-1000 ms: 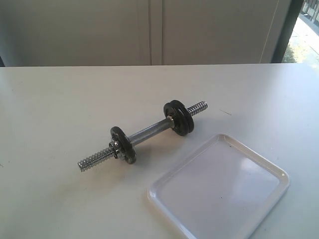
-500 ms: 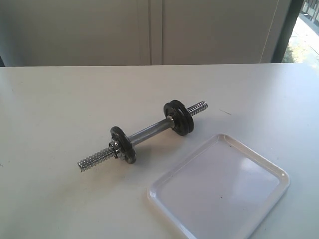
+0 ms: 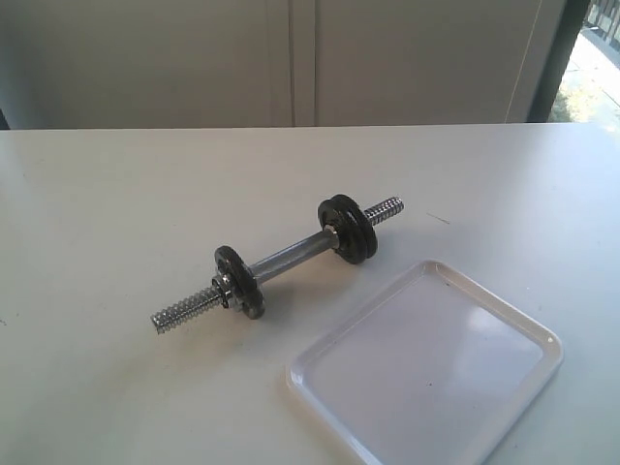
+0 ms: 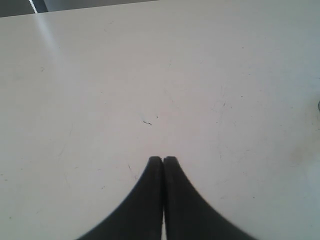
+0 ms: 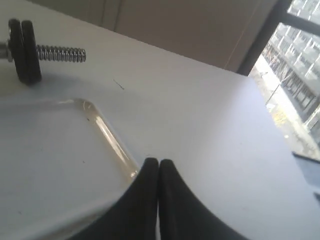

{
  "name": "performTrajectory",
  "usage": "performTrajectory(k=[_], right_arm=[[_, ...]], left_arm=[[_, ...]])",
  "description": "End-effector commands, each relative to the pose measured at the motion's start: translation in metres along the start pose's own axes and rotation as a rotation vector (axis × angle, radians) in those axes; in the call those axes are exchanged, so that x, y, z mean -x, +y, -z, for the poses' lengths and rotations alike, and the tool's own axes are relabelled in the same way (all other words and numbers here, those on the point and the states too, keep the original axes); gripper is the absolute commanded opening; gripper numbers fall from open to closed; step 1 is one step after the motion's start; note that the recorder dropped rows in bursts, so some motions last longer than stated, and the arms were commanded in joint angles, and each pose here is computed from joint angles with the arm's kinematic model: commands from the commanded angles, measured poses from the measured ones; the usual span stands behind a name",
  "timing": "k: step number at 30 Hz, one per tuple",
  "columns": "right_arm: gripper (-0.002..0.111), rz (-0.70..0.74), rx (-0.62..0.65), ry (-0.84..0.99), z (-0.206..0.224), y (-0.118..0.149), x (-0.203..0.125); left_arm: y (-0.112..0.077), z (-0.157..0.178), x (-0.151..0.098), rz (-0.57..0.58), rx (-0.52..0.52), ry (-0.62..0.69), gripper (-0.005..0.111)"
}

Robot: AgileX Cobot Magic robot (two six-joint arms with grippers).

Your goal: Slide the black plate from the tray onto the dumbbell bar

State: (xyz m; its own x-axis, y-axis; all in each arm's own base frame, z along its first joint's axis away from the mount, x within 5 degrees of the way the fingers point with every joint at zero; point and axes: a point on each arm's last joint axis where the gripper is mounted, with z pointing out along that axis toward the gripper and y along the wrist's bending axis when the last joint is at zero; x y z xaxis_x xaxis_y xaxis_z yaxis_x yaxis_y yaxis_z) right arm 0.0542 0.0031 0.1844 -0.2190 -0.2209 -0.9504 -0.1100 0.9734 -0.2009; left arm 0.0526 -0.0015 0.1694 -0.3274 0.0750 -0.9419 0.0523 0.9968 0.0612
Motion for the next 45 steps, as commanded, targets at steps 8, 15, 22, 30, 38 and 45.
performTrajectory(k=[8,15,22,30,38,45], right_arm=[[0.000,-0.168,0.001,0.012,0.0002,0.0004,-0.0018],[0.000,-0.168,0.001,0.011,0.0002,0.0004,-0.0017],[0.000,-0.179,-0.035,0.012,0.0002,-0.0016,-0.0019],[0.000,-0.189,-0.075,0.017,0.0004,-0.0037,-0.0024],[0.000,-0.200,-0.075,0.017,0.0004,-0.0037,-0.0024],[0.000,-0.200,-0.075,0.017,0.0004,-0.0037,-0.0024]], left_arm=[[0.0001,-0.0001,-0.0006,0.011,0.003,-0.003,0.000],[0.0001,-0.0001,-0.0006,0.011,0.003,-0.003,0.000],[0.0001,-0.0001,-0.0006,0.011,0.003,-0.003,0.000],[0.0001,-0.0001,-0.0006,0.011,0.003,-0.003,0.000],[0.0001,-0.0001,-0.0006,0.011,0.003,-0.003,0.000],[0.0001,-0.0001,-0.0006,0.011,0.003,-0.003,0.000]])
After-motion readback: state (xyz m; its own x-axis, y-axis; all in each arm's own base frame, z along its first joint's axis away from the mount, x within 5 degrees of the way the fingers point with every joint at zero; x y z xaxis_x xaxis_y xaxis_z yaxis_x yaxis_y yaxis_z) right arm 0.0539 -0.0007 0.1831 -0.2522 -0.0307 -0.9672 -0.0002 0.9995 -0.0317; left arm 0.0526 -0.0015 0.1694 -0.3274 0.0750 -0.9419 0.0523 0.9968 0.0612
